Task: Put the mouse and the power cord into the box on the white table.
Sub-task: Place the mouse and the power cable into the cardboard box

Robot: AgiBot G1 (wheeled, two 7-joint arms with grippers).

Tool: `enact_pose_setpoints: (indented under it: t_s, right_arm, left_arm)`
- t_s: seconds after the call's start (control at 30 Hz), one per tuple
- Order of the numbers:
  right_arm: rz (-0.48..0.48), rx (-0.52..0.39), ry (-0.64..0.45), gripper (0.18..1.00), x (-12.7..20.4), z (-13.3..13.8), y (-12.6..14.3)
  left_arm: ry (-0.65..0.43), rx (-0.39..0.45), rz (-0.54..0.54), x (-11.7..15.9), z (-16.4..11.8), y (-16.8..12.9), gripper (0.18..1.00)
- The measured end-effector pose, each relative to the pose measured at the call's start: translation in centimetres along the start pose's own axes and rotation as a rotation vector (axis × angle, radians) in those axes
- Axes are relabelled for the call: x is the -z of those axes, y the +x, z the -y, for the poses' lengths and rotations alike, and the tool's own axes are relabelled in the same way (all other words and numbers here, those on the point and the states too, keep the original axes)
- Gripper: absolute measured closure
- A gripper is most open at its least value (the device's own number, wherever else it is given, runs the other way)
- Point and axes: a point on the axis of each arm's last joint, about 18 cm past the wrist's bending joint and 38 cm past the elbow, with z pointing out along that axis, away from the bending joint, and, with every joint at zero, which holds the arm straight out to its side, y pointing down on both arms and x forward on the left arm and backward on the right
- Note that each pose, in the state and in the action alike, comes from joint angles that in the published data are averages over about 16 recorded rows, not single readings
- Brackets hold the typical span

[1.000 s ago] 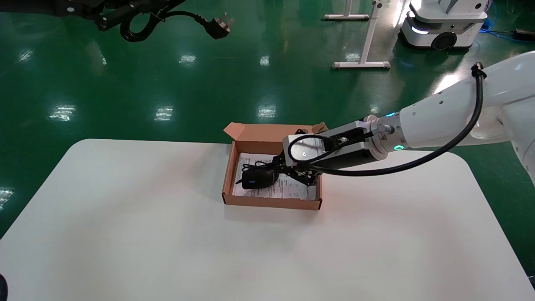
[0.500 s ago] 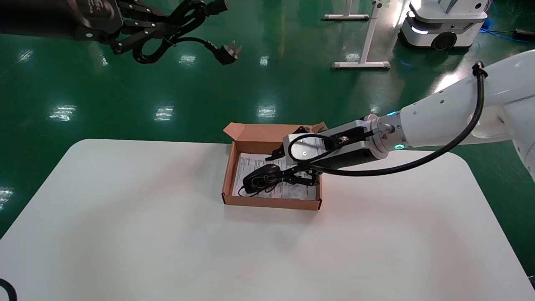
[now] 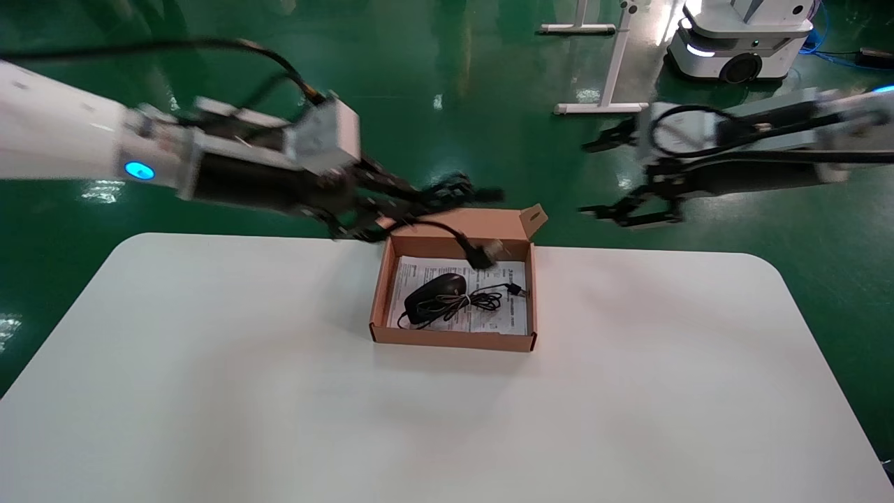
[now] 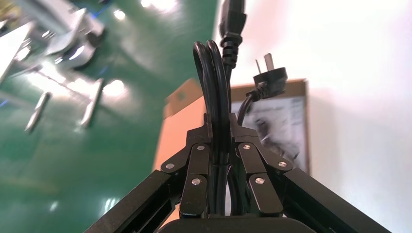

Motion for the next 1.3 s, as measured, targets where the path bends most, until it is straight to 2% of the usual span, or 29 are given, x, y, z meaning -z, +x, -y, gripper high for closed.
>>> enact_pose_setpoints:
  t_s: [0.23,0.5,0.9,1.3]
  right_arm:
    - [-0.025,-0.027,-0.065,0.415,5.2,-2.7,-0.2]
    - [-0.022,-0.031,-0.089,0.267,7.1,-3.8,-0.9]
    - [-0.022,-0.04,-0.097,0.185,7.7,-4.4,-1.4]
    - [-0.022,-0.059,-0.086,0.178,7.8,-4.5,-1.9]
  left_arm:
    - [-0.024,-0.031,-0.024,-5.7,-1.0,2.0,0.951]
    - [-0.09,-0.043,0.035,-8.7,-2.9,2.4,0.951]
    - [-0.118,-0.059,0.043,-10.7,-3.8,3.4,0.951]
    - [-0.119,-0.066,0.029,-11.1,-3.8,3.9,0.919]
